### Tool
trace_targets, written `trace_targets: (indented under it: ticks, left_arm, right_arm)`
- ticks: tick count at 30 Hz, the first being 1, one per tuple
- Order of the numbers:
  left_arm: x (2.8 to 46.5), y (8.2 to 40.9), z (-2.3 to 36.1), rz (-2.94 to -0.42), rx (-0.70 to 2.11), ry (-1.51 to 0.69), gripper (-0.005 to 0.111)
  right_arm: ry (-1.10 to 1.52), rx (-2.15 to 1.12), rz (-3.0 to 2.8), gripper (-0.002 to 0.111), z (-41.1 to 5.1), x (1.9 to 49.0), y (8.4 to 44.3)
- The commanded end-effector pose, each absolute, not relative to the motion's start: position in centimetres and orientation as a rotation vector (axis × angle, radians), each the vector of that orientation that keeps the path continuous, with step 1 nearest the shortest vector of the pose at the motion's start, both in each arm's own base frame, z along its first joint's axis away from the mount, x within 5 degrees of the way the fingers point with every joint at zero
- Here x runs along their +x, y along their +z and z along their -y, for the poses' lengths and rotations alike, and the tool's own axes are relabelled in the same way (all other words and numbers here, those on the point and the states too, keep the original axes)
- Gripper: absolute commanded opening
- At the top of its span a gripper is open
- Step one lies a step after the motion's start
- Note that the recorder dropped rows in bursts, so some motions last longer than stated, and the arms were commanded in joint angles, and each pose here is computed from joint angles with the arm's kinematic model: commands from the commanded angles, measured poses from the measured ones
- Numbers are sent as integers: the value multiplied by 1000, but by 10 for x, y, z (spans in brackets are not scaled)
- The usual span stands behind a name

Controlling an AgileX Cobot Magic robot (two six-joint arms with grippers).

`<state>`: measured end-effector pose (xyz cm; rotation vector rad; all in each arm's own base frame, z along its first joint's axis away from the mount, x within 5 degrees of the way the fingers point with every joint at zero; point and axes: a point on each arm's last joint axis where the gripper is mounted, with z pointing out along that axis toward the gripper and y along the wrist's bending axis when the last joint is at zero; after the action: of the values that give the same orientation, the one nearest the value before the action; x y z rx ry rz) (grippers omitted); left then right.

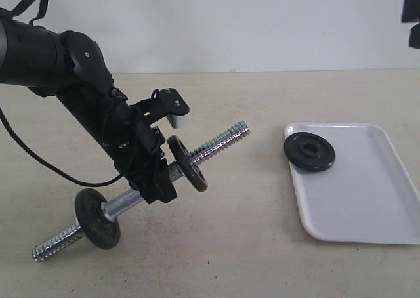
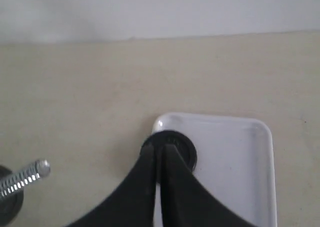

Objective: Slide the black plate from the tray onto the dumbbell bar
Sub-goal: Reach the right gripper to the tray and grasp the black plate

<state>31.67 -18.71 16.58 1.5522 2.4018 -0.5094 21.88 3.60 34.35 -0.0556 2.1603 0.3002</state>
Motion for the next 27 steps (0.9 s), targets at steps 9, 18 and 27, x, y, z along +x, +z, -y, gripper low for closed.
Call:
trace_targets:
  ticks: [9,18,27]
  left_arm:
    - [319,198,193,-2324,1427,-564,4]
    - [319,198,193,-2324,1427,-564,4]
    - [319,198,193,-2324,1427,-564,4]
  right_arm:
    - [84,-670,-2671,0,-79,296,276]
    - [-36,-771,-2598,56,-117,326,230]
    - [-75,-682,-2647,68,-122,349,181]
